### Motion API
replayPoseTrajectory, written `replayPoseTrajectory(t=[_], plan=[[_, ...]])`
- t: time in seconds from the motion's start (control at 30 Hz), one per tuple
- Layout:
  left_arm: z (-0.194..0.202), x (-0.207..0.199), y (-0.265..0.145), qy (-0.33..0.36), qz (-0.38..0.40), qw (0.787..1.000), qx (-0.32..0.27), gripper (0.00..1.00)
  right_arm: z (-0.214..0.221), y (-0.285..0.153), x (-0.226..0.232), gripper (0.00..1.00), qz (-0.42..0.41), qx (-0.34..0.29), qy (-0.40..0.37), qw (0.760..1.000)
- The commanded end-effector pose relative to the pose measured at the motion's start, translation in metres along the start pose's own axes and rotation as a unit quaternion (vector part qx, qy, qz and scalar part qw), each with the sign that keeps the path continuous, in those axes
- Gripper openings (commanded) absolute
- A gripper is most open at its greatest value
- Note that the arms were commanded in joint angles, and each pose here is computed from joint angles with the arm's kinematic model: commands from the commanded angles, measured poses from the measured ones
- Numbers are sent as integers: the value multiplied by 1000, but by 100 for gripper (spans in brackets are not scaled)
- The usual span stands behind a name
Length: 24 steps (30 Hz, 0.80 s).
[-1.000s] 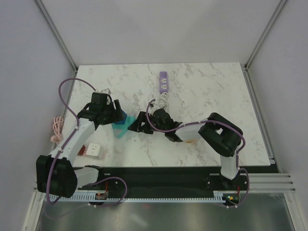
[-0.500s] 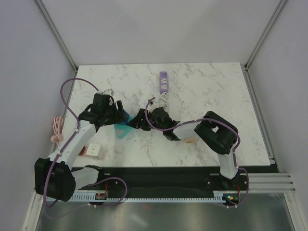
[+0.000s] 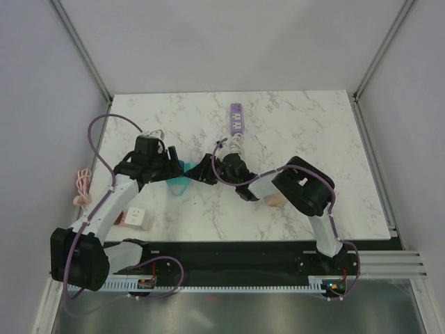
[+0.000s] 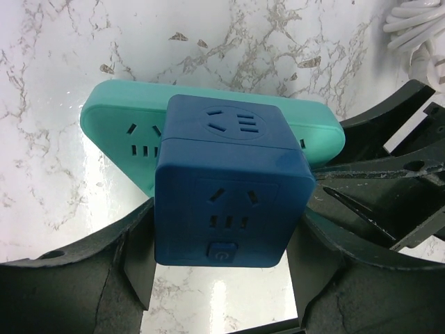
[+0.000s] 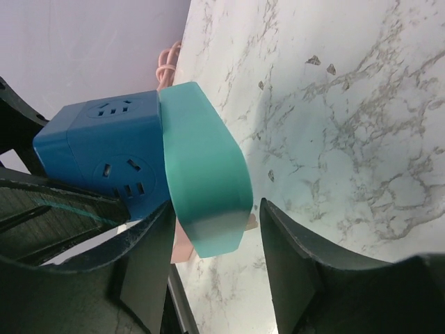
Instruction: Pull the plug off the socket
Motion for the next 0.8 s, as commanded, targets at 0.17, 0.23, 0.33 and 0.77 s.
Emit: replayPoseTrajectory(t=[0.17, 0.23, 0.33, 0.77], plan=[[-15, -12, -3, 14, 35, 999, -34, 2, -18, -6, 5, 66, -43, -28, -29, 998], [-15, -13, -3, 15, 39, 999, -33, 2, -23, -7, 3, 63, -54, -29, -25, 998], [-14, -14, -3, 16, 43, 998, -31, 2, -28, -6, 7, 61, -68, -26, -36, 997], [-12, -15, -1, 20, 53, 998, -23, 2, -23, 3, 9, 32, -111, -21, -21, 993]])
Point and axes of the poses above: each gripper's point midway between its finger pads, its own y axis out along the fingers, its own x axis along the line the jaws close on, z = x × y, the point moved 6 cm from there along -y, back along the fingers, and after that the axes turned 9 degrees about -y, right-handed, at the moved point
